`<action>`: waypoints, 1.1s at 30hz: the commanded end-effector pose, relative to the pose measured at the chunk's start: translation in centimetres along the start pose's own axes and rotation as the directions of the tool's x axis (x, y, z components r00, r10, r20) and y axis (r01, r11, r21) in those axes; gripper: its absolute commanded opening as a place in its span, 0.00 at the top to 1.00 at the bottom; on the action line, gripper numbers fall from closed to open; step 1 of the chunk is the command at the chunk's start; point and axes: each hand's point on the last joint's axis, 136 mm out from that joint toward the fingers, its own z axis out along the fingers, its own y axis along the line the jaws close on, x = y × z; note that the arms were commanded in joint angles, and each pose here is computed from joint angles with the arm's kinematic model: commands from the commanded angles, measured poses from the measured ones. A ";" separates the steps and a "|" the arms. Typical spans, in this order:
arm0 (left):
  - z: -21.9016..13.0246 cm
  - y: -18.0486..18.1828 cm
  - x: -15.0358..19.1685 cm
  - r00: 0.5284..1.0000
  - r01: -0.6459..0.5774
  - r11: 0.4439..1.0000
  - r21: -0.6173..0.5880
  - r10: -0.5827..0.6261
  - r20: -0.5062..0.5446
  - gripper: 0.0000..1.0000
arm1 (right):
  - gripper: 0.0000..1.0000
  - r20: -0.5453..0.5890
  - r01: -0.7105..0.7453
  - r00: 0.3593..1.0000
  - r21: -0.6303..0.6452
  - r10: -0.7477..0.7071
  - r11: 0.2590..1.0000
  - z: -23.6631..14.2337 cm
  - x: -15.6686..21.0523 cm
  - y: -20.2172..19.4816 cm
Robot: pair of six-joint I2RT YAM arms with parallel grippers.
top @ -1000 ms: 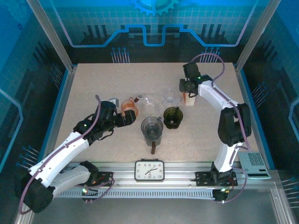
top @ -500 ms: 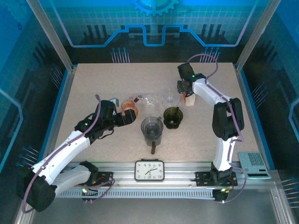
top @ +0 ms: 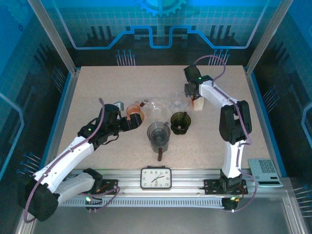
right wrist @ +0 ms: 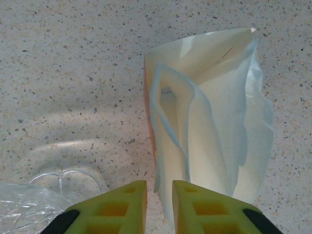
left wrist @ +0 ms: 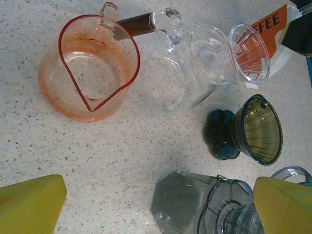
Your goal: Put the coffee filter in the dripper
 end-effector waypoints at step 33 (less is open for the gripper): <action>0.3 0.1 0.4 1.000 0.018 1.000 0.020 -0.018 -0.023 0.01 | 1.00 -0.003 0.089 0.996 0.070 -0.089 0.994 -2.2 3.1 -1.7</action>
